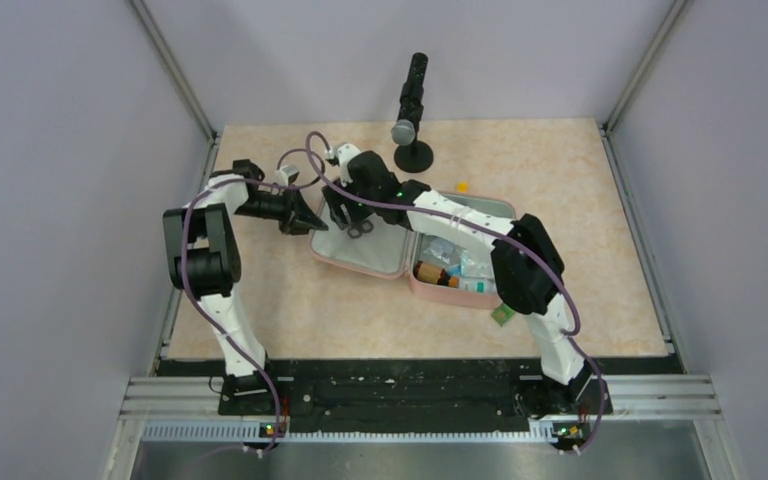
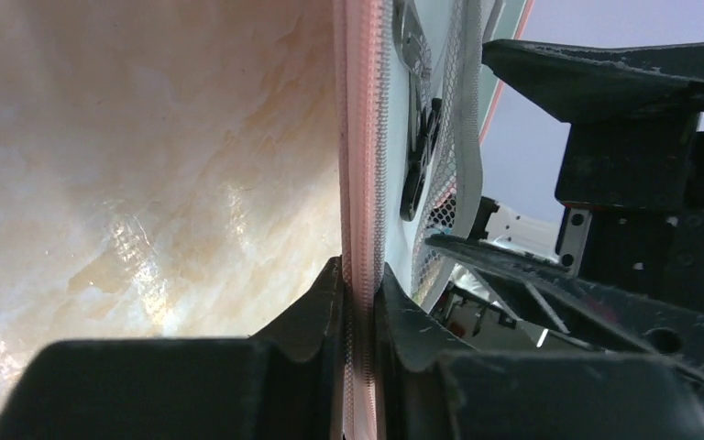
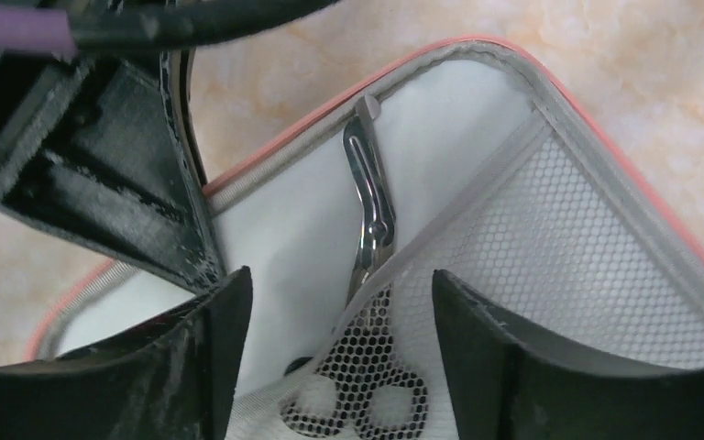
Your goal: Organize the medicine kit
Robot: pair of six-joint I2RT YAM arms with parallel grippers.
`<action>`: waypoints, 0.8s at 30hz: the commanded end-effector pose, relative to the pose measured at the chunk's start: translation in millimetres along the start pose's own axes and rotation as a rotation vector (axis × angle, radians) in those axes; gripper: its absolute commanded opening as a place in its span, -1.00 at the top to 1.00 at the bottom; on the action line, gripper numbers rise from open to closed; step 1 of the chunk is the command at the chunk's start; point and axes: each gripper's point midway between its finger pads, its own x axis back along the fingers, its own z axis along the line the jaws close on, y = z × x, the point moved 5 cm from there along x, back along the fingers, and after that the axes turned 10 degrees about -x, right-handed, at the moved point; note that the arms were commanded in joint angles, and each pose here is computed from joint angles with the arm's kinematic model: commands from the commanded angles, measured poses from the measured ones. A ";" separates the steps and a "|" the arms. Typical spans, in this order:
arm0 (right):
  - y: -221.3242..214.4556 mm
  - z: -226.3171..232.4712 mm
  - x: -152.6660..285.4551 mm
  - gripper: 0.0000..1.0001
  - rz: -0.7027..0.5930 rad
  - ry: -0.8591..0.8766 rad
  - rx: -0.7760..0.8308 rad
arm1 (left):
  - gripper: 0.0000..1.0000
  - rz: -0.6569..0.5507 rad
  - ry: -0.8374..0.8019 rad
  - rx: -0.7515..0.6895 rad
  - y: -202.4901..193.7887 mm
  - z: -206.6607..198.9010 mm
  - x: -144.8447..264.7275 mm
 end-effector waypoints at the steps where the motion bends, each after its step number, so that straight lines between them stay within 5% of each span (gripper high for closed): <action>1: 25.6 8.6 21.2 -0.58 -0.063 0.102 0.154 | 1.00 -0.083 -0.017 -0.083 4.4 -30.0 26.9; 5: 34.6 4.2 67.8 -0.97 -0.063 0.164 0.233 | 1.00 -0.135 0.035 -0.106 1.3 -37.6 49.2; 9: 31.8 -6.3 116.2 -0.97 -0.058 0.265 0.294 | 1.00 -0.180 0.120 -0.168 1.5 -50.6 71.1; 17: 12.4 -59.3 199.3 -0.97 -0.079 0.176 0.326 | 1.00 -0.280 0.234 -0.395 17.4 -115.3 109.2; 24: -51.0 -87.1 231.5 -0.84 0.112 0.184 0.494 | 1.00 -0.219 0.212 -0.526 22.5 -147.0 77.1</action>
